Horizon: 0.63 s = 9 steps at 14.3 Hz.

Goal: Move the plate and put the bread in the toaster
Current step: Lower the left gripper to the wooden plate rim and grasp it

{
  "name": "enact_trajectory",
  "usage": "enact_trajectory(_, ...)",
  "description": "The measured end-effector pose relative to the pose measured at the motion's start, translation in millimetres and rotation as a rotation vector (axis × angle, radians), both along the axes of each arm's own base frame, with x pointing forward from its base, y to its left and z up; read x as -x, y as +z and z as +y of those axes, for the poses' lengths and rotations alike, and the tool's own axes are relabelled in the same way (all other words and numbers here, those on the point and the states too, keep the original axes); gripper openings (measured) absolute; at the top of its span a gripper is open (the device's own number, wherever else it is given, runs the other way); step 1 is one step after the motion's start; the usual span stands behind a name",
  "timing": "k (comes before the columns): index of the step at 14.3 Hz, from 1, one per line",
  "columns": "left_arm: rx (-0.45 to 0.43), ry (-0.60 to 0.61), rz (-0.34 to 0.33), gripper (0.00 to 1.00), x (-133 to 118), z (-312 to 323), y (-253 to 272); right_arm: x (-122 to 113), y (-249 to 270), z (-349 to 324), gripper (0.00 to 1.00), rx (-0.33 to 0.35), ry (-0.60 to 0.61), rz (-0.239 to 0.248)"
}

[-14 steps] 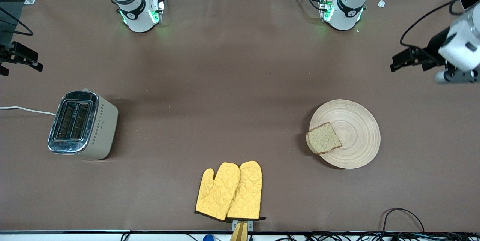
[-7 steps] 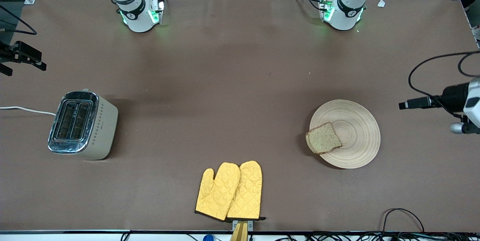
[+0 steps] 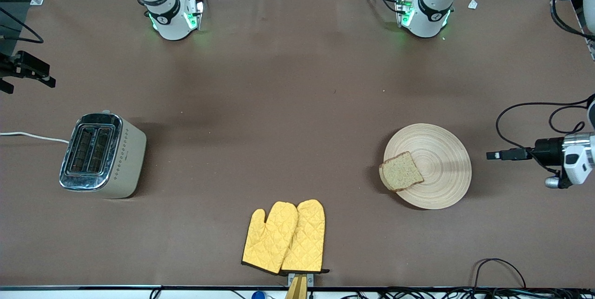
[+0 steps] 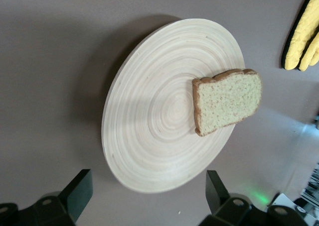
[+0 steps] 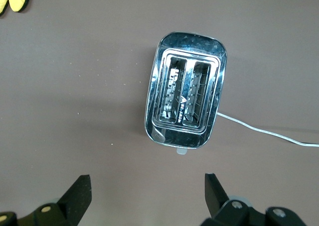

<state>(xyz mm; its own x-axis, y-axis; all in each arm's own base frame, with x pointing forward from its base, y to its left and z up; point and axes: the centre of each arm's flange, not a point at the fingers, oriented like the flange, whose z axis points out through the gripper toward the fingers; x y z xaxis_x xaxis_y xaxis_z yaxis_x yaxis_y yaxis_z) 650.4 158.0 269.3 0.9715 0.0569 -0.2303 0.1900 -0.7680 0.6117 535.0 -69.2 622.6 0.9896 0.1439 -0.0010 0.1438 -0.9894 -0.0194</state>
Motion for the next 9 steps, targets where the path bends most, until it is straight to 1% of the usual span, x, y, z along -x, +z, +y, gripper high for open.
enact_trajectory(3, 0.095, 0.009, 0.003, 1.00, 1.2, -2.9, -42.7, 0.1, -0.4, -0.2, 1.00, 0.000, 0.000, 0.002)
enact_trajectory(5, 0.145, 0.019, -0.001, 0.98, 4.5, -0.1, -71.9, 0.0, -0.7, -0.1, 1.00, 0.000, 0.000, 0.003)
enact_trajectory(6, 0.157, 0.018, -0.004, 0.98, 6.3, 1.5, -83.9, -0.1, -0.8, 0.0, 1.00, 0.000, 0.000, 0.003)
enact_trajectory(7, 0.162, 0.017, -0.008, 0.94, 6.9, 3.0, -91.1, -0.1, -0.9, 0.1, 1.00, 0.000, 0.000, 0.003)
enact_trajectory(8, 0.164, 0.018, -0.008, 0.94, 7.3, 3.9, -95.3, 0.0, -1.0, 0.1, 1.00, 0.000, 0.000, 0.004)
enact_trajectory(9, 0.166, 0.019, -0.007, 0.90, 7.6, 4.0, -97.6, 0.3, -1.2, 0.1, 1.00, -0.001, 0.000, 0.006)
